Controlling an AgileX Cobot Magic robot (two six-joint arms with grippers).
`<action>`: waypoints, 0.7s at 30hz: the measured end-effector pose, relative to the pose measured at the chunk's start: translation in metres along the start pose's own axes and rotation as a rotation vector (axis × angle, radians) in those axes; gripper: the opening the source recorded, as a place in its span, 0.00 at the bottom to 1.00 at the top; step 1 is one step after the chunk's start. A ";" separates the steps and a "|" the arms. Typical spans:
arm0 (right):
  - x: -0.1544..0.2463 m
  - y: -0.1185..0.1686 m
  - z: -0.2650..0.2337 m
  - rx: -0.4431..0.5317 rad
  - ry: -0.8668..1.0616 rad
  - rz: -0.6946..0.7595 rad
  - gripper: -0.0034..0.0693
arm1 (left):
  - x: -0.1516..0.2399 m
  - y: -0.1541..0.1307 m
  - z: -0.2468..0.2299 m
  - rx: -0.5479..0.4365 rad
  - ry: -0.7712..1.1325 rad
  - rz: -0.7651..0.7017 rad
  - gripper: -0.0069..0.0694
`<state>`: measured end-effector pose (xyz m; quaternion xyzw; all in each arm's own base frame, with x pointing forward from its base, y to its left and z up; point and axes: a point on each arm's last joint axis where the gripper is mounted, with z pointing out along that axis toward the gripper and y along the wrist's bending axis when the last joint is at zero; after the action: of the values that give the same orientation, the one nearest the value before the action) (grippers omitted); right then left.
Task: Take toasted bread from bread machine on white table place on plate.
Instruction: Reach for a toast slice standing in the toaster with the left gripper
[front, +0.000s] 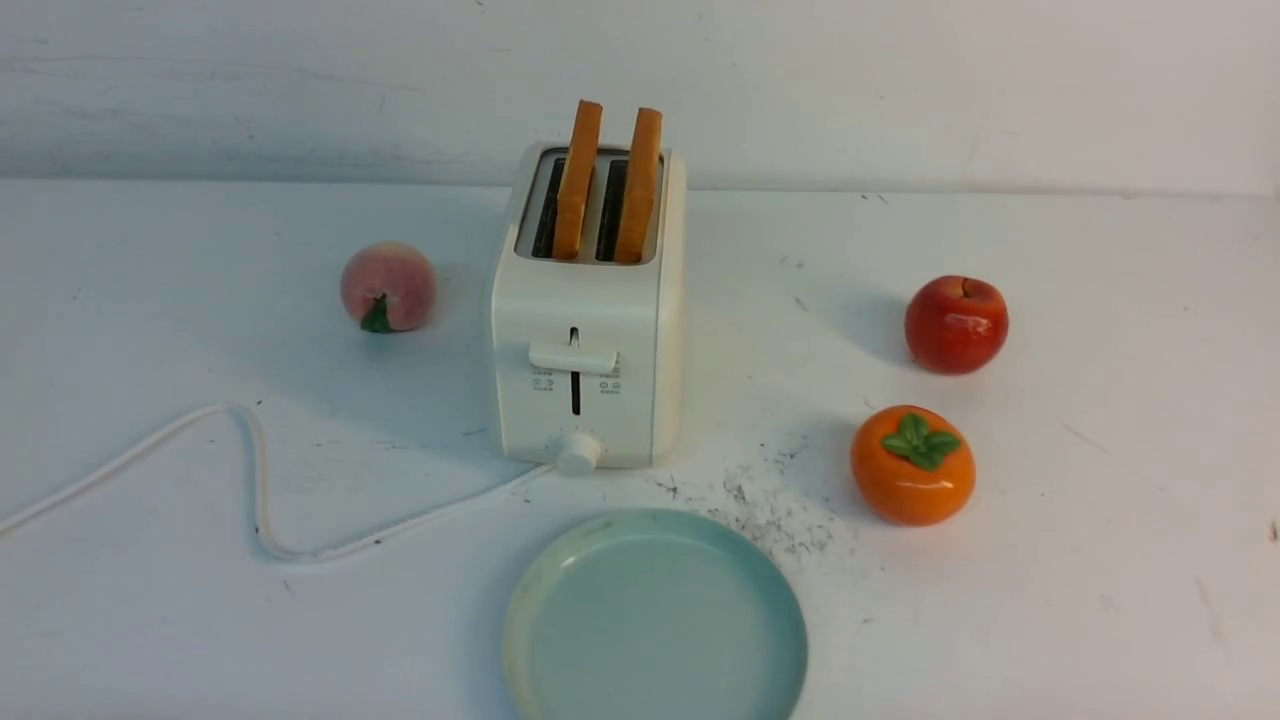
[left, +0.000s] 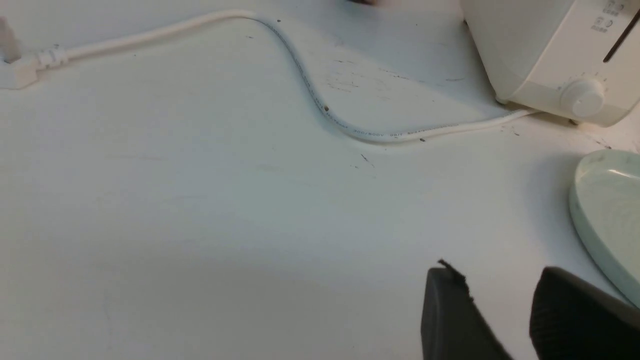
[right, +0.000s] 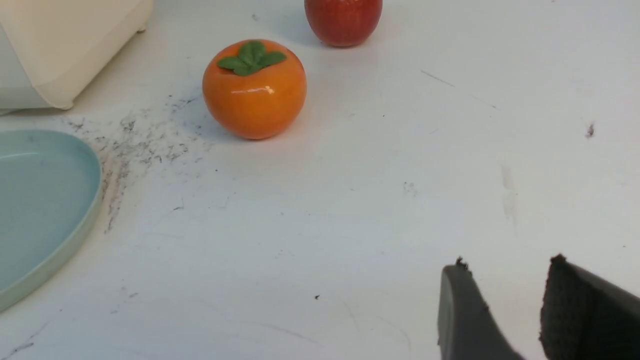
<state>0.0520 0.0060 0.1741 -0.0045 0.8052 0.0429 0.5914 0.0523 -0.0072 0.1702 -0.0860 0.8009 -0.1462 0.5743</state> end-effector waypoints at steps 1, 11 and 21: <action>0.000 0.000 0.000 0.000 0.000 0.000 0.38 | -0.004 -0.002 0.000 0.019 -0.042 -0.006 0.40; -0.007 0.007 0.000 -0.100 -0.086 0.407 0.38 | -0.050 -0.015 -0.016 0.240 -0.563 -0.206 0.40; -0.032 -0.004 -0.006 -0.136 -0.375 0.916 0.38 | -0.072 -0.008 -0.036 0.314 -0.870 -0.435 0.31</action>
<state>0.0565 0.0003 0.2059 0.3189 0.5996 0.3505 0.6449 0.0417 0.0119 0.2478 -0.2162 0.4195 -0.3318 0.8168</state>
